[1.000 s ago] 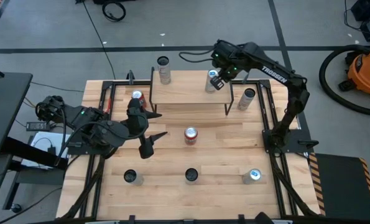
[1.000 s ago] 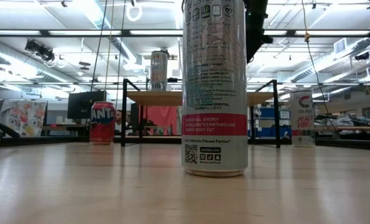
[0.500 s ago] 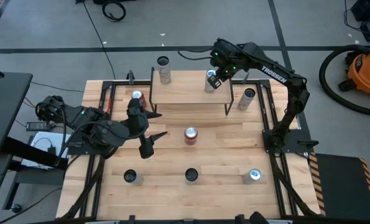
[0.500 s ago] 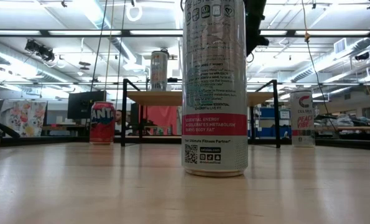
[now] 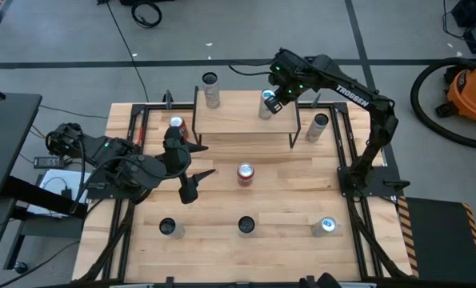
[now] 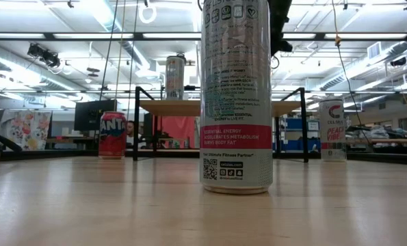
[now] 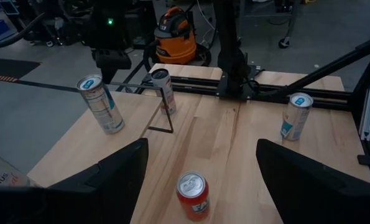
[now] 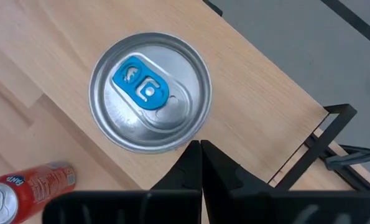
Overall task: Place canned beverage on shelf
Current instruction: Put the top blue soda can on the shelf
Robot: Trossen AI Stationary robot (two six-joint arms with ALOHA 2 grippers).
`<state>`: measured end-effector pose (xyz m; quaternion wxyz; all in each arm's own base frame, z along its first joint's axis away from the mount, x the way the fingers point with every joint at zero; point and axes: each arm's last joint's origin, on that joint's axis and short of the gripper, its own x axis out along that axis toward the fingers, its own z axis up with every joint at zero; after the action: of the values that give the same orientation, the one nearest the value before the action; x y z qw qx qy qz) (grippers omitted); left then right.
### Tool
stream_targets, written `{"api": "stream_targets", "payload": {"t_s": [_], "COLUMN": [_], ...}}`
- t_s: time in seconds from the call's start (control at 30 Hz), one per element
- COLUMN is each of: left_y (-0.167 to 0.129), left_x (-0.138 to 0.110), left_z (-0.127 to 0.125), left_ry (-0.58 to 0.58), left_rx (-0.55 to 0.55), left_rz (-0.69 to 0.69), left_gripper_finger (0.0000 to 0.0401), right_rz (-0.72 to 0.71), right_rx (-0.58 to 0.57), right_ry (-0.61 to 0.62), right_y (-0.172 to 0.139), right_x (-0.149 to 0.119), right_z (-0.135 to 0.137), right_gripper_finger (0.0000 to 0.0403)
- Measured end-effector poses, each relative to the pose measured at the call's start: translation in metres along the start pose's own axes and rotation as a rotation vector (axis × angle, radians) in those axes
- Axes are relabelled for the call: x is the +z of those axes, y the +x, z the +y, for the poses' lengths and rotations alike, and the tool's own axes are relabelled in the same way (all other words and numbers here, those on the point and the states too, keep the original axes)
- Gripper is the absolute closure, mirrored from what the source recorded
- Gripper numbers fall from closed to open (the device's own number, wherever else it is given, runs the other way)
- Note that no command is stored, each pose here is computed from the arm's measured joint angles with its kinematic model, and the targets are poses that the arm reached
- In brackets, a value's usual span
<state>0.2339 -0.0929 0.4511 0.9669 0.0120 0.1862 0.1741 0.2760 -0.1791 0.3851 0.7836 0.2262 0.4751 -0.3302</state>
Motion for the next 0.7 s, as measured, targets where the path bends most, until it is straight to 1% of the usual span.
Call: {"api": "stream_targets", "payload": {"t_s": [0.17, 0.37, 0.7], "left_y": [0.000, 0.000, 0.000], "left_x": [0.000, 0.000, 0.000], "left_z": [0.000, 0.000, 0.000], "left_ry": [0.000, 0.001, 0.002], "left_rx": [0.000, 0.000, 0.000], "left_rz": [0.000, 0.001, 0.001], "left_gripper_finger": [0.0090, 0.0090, 0.0090], "right_rz": [0.044, 0.015, -0.045], "right_rx": [0.013, 0.037, 0.093], "right_ry": [0.000, -0.004, -0.009], "right_y": [0.014, 0.027, 0.028], "right_x": [-0.005, -0.004, 0.002], "right_z": [0.003, 0.007, 0.012], "right_gripper_finger": [0.0400, 0.0400, 0.0400]}}
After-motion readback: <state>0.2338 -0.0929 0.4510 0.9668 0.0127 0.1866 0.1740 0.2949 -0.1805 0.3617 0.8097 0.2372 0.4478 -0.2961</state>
